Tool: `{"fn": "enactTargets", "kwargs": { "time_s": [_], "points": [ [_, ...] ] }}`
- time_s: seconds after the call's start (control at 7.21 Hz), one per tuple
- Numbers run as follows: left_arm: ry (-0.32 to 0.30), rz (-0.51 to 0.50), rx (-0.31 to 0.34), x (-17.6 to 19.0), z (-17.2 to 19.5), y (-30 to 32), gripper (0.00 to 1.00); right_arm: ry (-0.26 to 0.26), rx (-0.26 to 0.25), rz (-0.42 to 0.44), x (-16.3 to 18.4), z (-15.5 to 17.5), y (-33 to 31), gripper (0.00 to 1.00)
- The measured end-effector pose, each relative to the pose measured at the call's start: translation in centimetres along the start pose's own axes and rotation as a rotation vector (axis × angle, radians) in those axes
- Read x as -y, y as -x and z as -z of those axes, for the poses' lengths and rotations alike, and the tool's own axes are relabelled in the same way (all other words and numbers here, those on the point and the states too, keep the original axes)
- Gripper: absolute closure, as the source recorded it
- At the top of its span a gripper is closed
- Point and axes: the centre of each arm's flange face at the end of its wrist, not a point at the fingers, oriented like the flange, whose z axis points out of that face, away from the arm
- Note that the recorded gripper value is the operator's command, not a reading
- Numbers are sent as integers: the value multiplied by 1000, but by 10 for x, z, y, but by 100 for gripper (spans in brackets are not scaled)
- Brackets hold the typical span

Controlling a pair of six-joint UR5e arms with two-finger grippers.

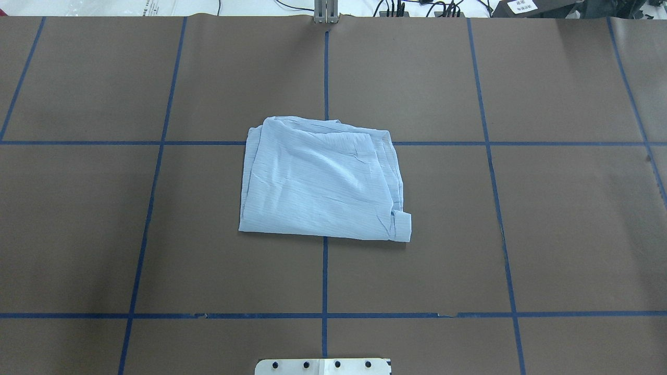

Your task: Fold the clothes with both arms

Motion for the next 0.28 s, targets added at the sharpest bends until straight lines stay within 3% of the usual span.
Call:
{"fn": "enactTargets", "kwargs": {
  "time_s": [0.28],
  "points": [
    [-5, -4, 1, 1, 2, -2, 0, 1, 0, 0, -1, 0, 0, 0]
  ]
}}
